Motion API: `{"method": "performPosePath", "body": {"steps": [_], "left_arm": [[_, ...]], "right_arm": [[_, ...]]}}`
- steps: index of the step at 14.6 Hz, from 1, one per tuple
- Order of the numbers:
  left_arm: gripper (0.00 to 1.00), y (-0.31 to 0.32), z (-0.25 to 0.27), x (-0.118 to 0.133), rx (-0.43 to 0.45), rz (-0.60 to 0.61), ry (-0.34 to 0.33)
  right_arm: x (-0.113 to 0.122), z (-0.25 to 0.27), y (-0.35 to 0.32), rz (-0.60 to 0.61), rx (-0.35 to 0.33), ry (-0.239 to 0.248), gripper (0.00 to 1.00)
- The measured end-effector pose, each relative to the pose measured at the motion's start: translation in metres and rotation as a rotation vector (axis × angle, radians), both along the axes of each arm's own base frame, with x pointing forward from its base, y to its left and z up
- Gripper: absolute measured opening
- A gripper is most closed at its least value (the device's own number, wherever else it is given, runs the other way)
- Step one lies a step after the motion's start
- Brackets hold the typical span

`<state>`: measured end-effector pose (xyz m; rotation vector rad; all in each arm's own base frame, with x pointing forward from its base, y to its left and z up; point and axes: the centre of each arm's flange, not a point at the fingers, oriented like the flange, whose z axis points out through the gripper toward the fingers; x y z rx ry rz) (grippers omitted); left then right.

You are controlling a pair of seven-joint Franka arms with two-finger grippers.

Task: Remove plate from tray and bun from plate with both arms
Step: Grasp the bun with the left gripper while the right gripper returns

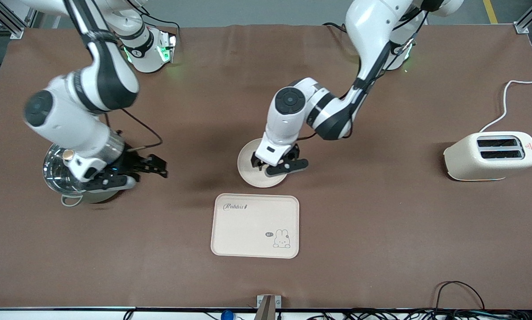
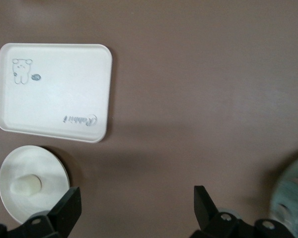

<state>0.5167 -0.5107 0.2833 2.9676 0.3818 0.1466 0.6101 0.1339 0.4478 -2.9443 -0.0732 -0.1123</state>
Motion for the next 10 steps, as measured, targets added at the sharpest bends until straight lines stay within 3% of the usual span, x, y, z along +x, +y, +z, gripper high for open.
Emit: {"method": "performPosePath", "body": {"steps": [3, 8, 10], "left_arm": [[1.0, -0.014, -0.04, -0.013, 0.024, 0.017, -0.006], [0.96, -0.014, -0.079, -0.023, 0.06, 0.047, -0.005], [0.75, -0.013, -0.09, -0.029, 0.046, 0.053, -0.008]], "right_arm": [[-0.003, 0.079, -0.034, 0.018, -0.09, 0.077, 1.0], [-0.032, 0.16, -0.077, -0.021, -0.128, 0.08, 1.0], [-0.046, 0.18, -0.107, -0.001, -0.138, 0.071, 1.0]]}}
